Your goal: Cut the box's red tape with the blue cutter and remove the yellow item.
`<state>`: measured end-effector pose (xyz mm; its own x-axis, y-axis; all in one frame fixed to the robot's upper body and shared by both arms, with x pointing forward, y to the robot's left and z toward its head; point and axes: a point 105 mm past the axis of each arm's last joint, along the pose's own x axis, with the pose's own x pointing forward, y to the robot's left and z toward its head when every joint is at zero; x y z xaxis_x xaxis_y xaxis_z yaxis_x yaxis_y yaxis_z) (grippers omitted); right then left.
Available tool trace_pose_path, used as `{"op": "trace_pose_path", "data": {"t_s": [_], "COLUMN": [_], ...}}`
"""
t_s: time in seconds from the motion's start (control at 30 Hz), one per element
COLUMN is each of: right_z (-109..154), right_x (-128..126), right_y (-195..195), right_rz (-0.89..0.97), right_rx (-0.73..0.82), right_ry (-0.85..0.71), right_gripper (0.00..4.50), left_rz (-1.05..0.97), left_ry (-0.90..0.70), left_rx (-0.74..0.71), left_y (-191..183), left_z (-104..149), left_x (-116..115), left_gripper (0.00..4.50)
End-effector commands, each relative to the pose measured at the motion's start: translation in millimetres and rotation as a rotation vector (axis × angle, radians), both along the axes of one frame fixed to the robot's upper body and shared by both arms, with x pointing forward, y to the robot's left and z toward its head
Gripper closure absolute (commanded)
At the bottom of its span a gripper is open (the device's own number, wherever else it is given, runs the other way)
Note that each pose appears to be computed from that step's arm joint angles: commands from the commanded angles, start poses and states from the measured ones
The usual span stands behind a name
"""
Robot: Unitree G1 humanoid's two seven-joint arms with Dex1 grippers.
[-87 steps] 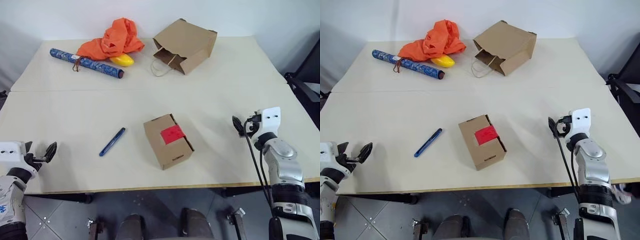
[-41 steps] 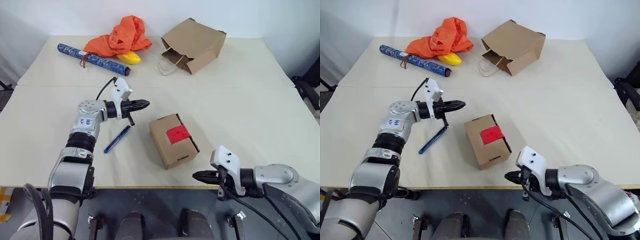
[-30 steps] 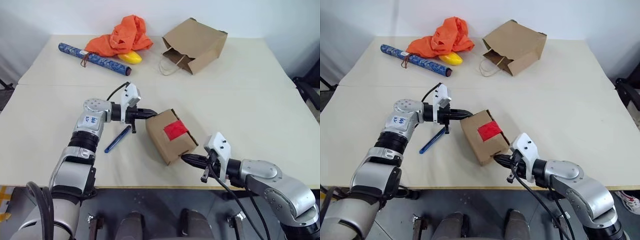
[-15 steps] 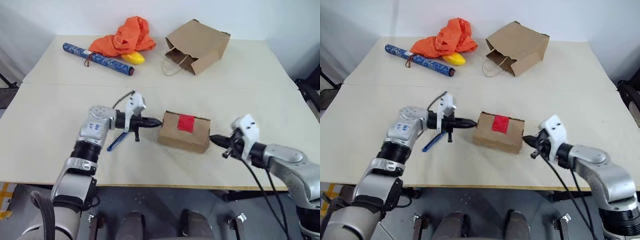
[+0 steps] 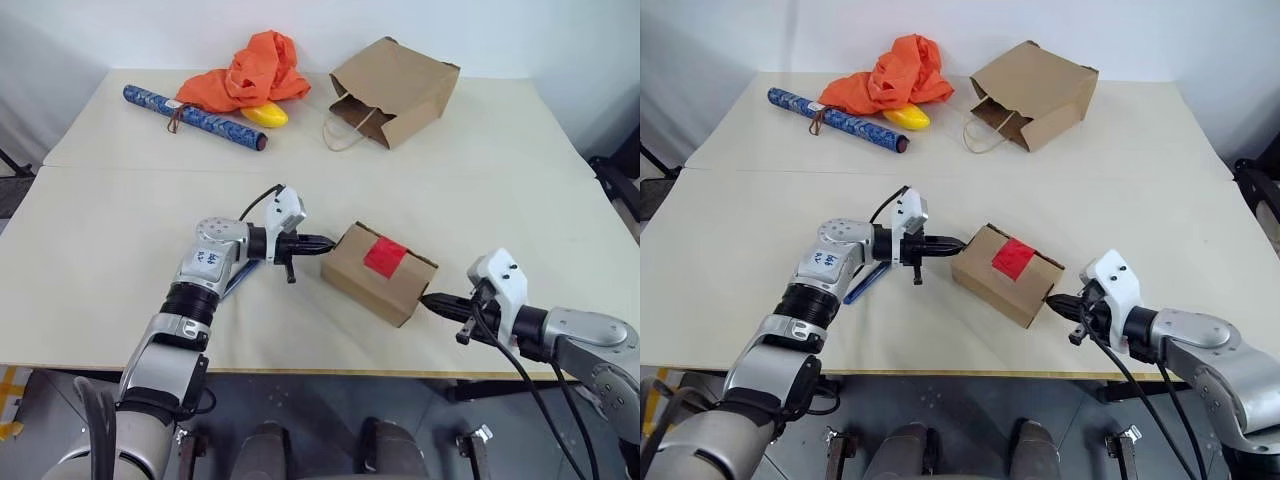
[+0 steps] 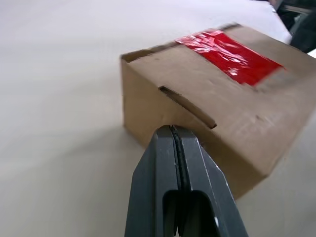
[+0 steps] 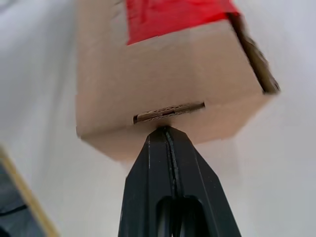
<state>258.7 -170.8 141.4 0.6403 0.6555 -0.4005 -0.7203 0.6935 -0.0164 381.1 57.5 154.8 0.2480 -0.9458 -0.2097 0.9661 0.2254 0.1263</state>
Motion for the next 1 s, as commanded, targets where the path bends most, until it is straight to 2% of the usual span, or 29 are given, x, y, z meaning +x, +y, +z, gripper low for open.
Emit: {"op": "trace_pose_path", "data": {"t_s": [0.03, 0.3, 0.6, 0.63, 0.73, 0.8, 1.0], "right_z": [11.5, 9.3, -8.9, -8.0, 7.2, 21.6, 39.3], "right_x": [-5.2, -9.1, -3.5, -1.0, 19.7, 32.4, 44.8], "right_y": [9.0, -1.6, -60.1, -65.2, -86.8, -96.8, -89.2], "right_rz": [0.057, 0.02, -0.149, -0.162, -0.276, -0.326, -0.223], "right_rx": [-0.013, -0.04, -0.098, -0.107, -0.101, -0.057, -0.006], "right_ry": [-0.048, -0.043, -0.011, -0.021, -0.132, -0.23, -0.319], "right_gripper": [4.5, 4.5, 4.5, 4.5, 3.92, 3.24, 1.16], "left_rz": [-0.047, -0.049, 0.094, 0.104, 0.15, 0.195, 0.317], "left_ry": [-0.033, -0.024, -0.089, -0.097, -0.078, -0.06, 0.009], "left_rx": [-0.045, -0.037, -0.031, -0.026, -0.017, -0.031, -0.07], "left_y": [-15.4, -13.3, 33.1, 38.7, 62.1, 83.6, 136.0], "left_z": [13.8, 10.8, 30.3, 32.5, 37.7, 42.1, 50.1], "left_x": [-0.9, 1.0, 19.0, 19.1, 15.9, 6.8, -25.2], "left_gripper": [4.48, 4.48, 4.48, 4.31, 3.6, 2.99, 1.14]}}
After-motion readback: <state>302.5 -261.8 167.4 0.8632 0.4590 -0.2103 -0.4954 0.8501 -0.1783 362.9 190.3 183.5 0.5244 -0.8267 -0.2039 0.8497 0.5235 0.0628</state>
